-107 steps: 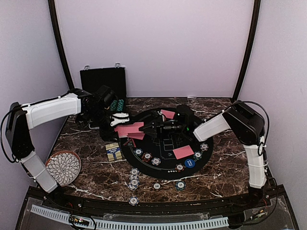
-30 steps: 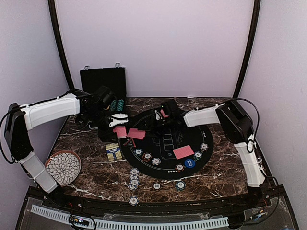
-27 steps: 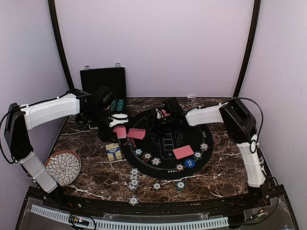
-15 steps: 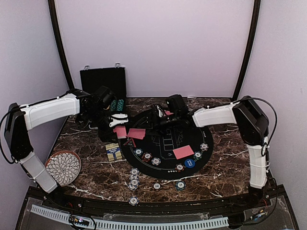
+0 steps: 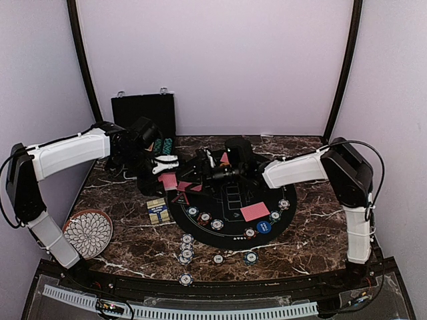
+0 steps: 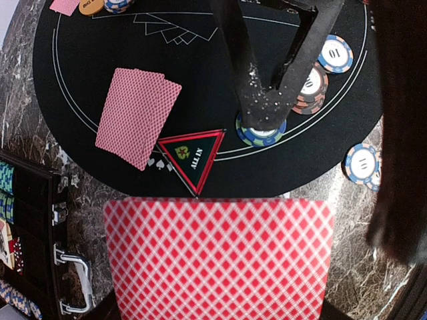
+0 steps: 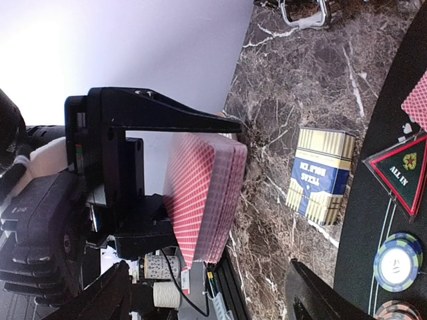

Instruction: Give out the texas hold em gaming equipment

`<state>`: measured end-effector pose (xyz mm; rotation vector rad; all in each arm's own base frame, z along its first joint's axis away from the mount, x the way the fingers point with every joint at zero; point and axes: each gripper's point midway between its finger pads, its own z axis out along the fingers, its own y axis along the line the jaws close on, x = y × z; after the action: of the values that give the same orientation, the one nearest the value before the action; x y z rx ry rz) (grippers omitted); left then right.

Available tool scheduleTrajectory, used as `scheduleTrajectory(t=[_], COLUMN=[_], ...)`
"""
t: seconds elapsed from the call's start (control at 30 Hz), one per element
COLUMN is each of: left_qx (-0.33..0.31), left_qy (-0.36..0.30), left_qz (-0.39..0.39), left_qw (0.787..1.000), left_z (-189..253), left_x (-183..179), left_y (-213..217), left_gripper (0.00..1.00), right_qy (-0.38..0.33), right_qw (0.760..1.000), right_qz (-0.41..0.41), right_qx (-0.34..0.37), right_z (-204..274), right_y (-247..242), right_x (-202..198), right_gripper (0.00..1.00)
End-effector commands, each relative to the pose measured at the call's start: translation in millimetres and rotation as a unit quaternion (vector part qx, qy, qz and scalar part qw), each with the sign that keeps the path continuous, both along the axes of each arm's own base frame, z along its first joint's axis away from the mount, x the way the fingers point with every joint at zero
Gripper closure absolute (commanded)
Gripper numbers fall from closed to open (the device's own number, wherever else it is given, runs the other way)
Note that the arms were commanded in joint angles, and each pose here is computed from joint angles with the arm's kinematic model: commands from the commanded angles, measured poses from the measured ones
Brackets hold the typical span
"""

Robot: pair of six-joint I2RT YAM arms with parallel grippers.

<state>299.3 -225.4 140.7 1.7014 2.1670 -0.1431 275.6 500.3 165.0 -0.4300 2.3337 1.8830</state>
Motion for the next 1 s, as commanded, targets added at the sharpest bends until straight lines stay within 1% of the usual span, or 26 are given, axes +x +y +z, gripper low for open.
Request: scheduleTrajectory(t=[0.0,0.53,0.97], left_qx=[-0.025,-0.041,-0.04], left_qy=[-0.01,0.0,0.0], left_qz=[0.0,0.0,0.002], left_qw=[1.0,0.999,0.999], left_z=[22,28,29], left_x=[0,-3,-5], left_y=[-5,-10,-8], left_gripper=[1.0,1.0,1.0], right_qy=[-0.003,0.016,0.045], right_qw=[0.999,0.997,0.996], right_qz=[0.013,0.017,0.007], right_qx=[0.05,0.072,0.08], right_z=[22,19,0], right_y=[10,36,62], right_x=[-4,2,14], right_gripper=[0.21,0.22,0.26])
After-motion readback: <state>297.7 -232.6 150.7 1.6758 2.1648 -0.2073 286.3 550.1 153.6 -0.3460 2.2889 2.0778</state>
